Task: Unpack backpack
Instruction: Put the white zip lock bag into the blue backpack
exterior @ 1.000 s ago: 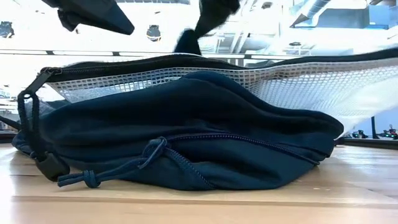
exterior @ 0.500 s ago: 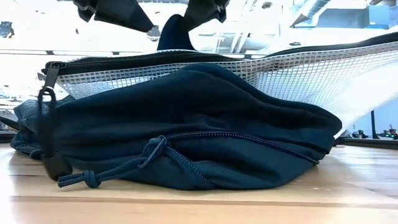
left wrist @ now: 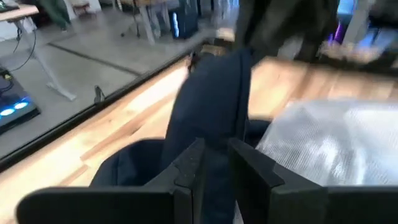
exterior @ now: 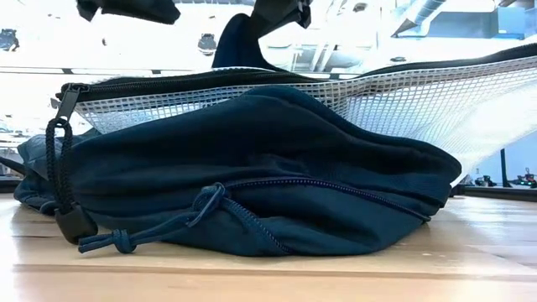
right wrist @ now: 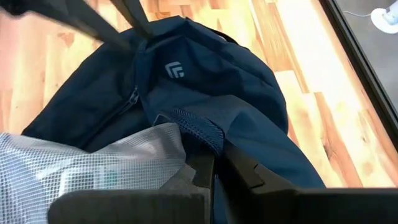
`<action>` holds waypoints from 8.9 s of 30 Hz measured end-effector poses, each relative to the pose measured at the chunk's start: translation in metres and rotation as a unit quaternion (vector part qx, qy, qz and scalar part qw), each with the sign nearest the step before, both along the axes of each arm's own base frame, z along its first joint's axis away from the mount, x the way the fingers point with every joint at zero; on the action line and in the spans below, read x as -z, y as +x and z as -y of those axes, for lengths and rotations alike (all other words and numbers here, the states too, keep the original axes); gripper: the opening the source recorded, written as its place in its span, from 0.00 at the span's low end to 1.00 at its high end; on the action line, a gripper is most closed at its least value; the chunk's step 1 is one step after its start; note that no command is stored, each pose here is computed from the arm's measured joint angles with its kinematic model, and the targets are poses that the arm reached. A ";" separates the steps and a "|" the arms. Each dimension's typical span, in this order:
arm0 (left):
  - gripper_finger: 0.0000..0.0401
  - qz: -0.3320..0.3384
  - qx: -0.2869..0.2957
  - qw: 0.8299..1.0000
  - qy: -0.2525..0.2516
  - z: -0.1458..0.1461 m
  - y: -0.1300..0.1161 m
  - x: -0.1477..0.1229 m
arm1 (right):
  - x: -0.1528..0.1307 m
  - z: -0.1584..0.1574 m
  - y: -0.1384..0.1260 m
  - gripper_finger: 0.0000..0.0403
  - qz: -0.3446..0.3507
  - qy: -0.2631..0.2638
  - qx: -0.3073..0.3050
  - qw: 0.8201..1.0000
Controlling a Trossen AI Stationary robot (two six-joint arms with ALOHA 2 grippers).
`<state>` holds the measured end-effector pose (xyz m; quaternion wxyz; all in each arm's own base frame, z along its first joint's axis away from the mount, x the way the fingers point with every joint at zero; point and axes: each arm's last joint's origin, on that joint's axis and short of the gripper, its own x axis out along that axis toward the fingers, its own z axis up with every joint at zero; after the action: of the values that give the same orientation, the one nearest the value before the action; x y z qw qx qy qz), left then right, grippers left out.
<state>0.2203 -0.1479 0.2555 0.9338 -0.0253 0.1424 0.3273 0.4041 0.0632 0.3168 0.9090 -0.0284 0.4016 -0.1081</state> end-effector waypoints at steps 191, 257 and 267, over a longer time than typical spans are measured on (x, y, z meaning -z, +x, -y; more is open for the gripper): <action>0.00 0.001 0.147 0.982 -0.116 -0.057 -0.006 -0.060 | 0.126 -0.094 0.011 0.00 0.044 0.113 -0.268 0.956; 0.00 0.026 0.237 0.960 -0.148 -0.031 -0.013 -0.067 | 0.113 -0.013 0.030 0.00 0.065 0.069 -0.158 0.983; 0.00 0.040 0.232 0.957 -0.167 -0.030 -0.013 -0.068 | 0.156 0.022 0.060 0.00 0.120 0.003 -0.095 0.988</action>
<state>0.2076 -0.1175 0.3239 0.9714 -0.1604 0.1601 0.0714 0.4643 0.0411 0.1606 0.9568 -0.0507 0.2854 -0.0229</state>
